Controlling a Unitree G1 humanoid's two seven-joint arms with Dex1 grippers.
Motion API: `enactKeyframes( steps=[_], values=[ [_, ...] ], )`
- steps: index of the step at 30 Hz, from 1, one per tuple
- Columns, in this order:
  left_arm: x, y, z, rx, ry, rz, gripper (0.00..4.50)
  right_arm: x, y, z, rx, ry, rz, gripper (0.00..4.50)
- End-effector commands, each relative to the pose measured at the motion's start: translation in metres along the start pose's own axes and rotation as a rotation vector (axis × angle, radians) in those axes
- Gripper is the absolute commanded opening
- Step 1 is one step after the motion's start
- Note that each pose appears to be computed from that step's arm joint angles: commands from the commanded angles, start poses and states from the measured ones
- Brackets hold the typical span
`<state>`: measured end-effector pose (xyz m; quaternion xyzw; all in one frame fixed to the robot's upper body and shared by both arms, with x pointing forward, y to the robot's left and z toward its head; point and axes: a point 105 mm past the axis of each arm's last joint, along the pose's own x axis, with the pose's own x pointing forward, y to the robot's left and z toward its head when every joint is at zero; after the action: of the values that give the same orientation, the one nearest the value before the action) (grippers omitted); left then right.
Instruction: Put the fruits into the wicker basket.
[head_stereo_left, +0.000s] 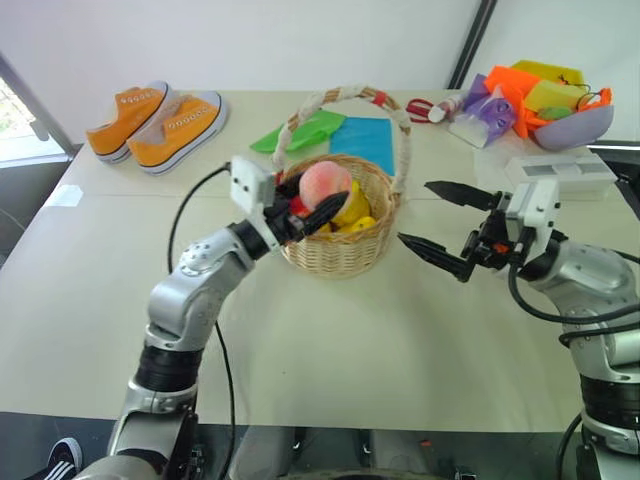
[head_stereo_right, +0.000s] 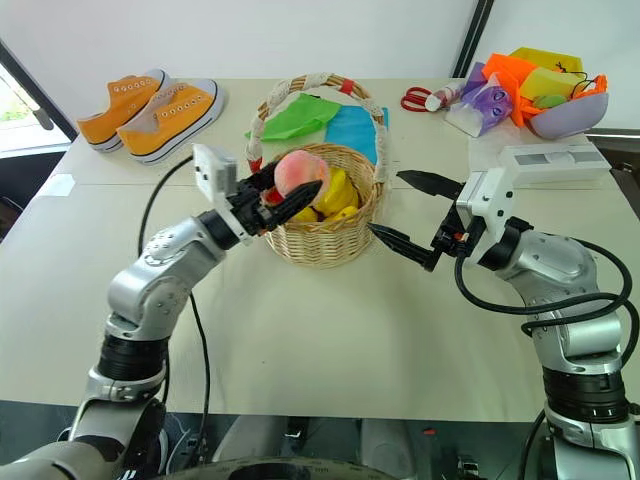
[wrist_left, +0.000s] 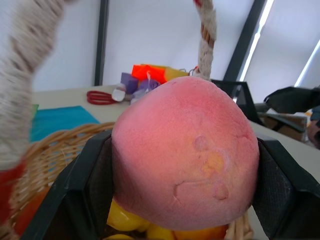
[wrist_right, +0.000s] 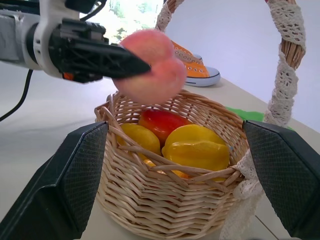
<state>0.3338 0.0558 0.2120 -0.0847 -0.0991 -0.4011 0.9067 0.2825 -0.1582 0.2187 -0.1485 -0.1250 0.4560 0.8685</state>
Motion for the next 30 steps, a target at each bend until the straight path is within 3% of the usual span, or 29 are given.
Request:
enactKeyframes(
  steps=[1,7,12,22,28,30],
  values=[
    [0.001,-0.001,0.019,0.071,-0.074,0.007,4.47,0.0,0.002,0.012,-0.039,-0.026,-0.009,4.5],
    [-0.017,-0.015,0.019,0.11,-0.065,-0.093,4.47,0.006,-0.011,0.005,-0.028,-0.004,-0.098,4.5],
    [-0.056,-0.033,0.035,0.089,-0.096,-0.223,4.47,0.014,-0.037,-0.008,-0.009,0.054,-0.257,4.5],
    [-0.142,0.025,0.035,0.221,0.053,-0.041,4.47,0.061,-0.055,-0.012,0.154,-0.022,-0.402,4.5],
    [-0.149,0.031,0.019,0.203,0.063,0.025,4.47,0.081,-0.061,-0.019,0.137,-0.019,-0.369,4.5],
    [-0.146,0.028,0.018,0.203,0.054,0.021,4.5,0.085,-0.067,-0.024,0.156,-0.004,-0.388,3.94]
  ],
)
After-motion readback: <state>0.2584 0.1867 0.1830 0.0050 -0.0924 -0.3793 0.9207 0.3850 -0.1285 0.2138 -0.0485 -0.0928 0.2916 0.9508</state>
